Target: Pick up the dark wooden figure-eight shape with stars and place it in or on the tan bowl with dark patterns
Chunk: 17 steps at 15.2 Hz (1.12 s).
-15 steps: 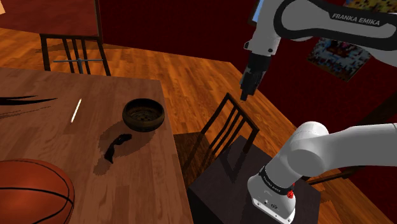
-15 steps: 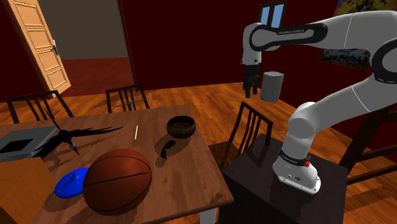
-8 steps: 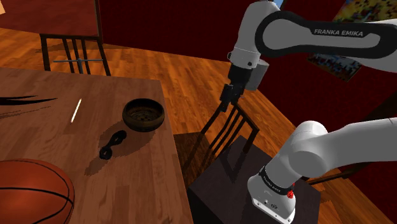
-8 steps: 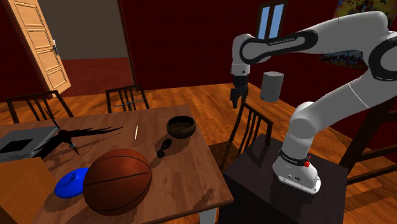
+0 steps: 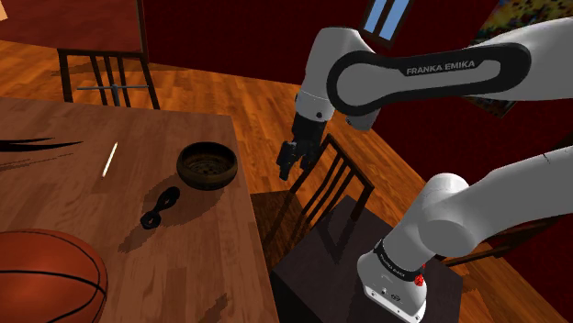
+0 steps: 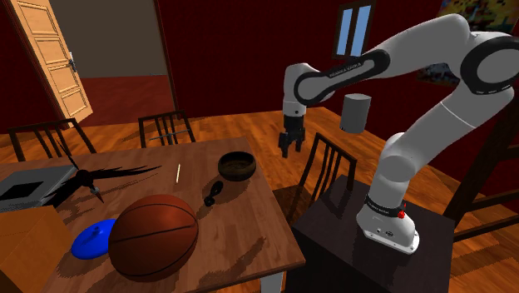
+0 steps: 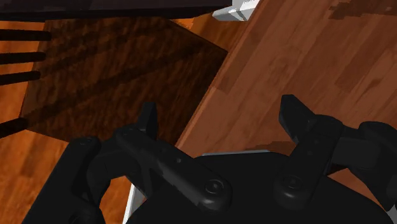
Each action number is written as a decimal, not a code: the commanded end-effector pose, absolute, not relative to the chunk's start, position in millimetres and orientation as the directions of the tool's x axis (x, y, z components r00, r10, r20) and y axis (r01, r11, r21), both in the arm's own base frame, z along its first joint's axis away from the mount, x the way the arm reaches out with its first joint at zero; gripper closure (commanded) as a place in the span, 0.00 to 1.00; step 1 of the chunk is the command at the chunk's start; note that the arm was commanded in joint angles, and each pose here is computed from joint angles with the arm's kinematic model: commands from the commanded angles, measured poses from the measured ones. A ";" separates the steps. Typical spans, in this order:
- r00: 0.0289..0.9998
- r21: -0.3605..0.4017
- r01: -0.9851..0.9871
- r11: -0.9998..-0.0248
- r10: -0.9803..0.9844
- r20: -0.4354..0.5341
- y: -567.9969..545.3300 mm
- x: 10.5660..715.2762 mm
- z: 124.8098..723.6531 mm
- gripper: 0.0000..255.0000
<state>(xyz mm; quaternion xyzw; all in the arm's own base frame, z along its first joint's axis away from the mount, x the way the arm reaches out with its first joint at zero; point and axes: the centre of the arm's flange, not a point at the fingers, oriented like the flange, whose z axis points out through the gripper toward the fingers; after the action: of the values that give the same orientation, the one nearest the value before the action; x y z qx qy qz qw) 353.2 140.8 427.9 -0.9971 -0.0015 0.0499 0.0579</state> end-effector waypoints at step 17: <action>0.998 -0.153 -0.054 -0.987 -0.056 0.012 317.9 440.3 318.0 0.00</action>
<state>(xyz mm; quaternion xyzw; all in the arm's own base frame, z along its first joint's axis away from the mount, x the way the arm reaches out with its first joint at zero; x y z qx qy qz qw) 436.4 308.5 324.5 -0.9968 0.0254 -0.0043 0.0753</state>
